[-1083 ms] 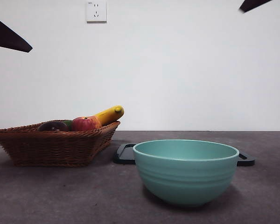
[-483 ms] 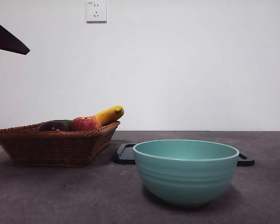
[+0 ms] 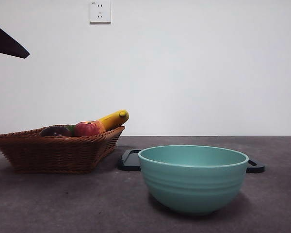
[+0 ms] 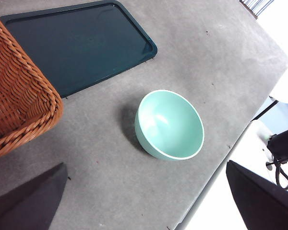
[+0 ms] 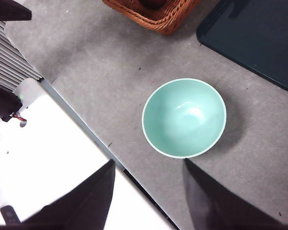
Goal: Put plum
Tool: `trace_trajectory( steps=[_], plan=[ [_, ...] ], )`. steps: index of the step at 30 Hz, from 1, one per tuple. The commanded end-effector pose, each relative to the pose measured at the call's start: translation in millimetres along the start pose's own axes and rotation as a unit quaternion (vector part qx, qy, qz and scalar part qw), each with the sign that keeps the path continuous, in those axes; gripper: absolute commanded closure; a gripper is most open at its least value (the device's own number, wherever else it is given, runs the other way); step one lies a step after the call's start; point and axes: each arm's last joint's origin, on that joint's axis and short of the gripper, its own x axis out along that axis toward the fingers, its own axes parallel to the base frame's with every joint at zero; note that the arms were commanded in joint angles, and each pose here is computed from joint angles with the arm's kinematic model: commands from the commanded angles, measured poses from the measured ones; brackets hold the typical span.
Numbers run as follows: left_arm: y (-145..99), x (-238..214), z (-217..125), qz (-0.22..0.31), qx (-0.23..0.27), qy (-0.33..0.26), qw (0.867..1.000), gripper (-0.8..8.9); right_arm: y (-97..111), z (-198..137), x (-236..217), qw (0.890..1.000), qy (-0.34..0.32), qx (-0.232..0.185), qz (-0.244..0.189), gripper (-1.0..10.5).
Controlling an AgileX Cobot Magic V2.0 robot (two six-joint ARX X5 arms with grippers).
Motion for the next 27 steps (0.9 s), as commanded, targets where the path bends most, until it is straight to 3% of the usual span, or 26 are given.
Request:
trace_trajectory(
  steps=[1, 7, 11, 13, 27],
  plan=[
    [-2.2, -1.5, 4.9, -0.003, 0.010, -0.006, 1.000, 3.13, 2.0, 3.5, -1.7, 1.000, -0.005, -0.010, 0.004, 7.2],
    [-2.2, -1.5, 4.9, -0.003, 0.009, -0.006, 1.000, 4.78, 2.0, 3.5, -1.7, 1.000, -0.005, -0.010, 0.004, 7.4],
    [-2.2, -1.5, 5.0, -0.003, 0.010, -0.006, 1.000, 6.95, 2.0, 3.5, -1.7, 1.000, -0.005, -0.011, 0.004, 9.1],
    [-2.2, -1.5, 5.0, -0.003, 0.010, -0.006, 1.000, 8.13, 2.0, 3.5, -1.7, 1.000, -0.005, -0.011, 0.004, 9.4],
    [-2.2, -1.5, 5.2, -0.003, 0.010, -0.007, 1.000, 8.06, 1.8, 3.8, -1.7, 1.000, -0.007, -0.015, 0.001, 9.4]
  ],
)
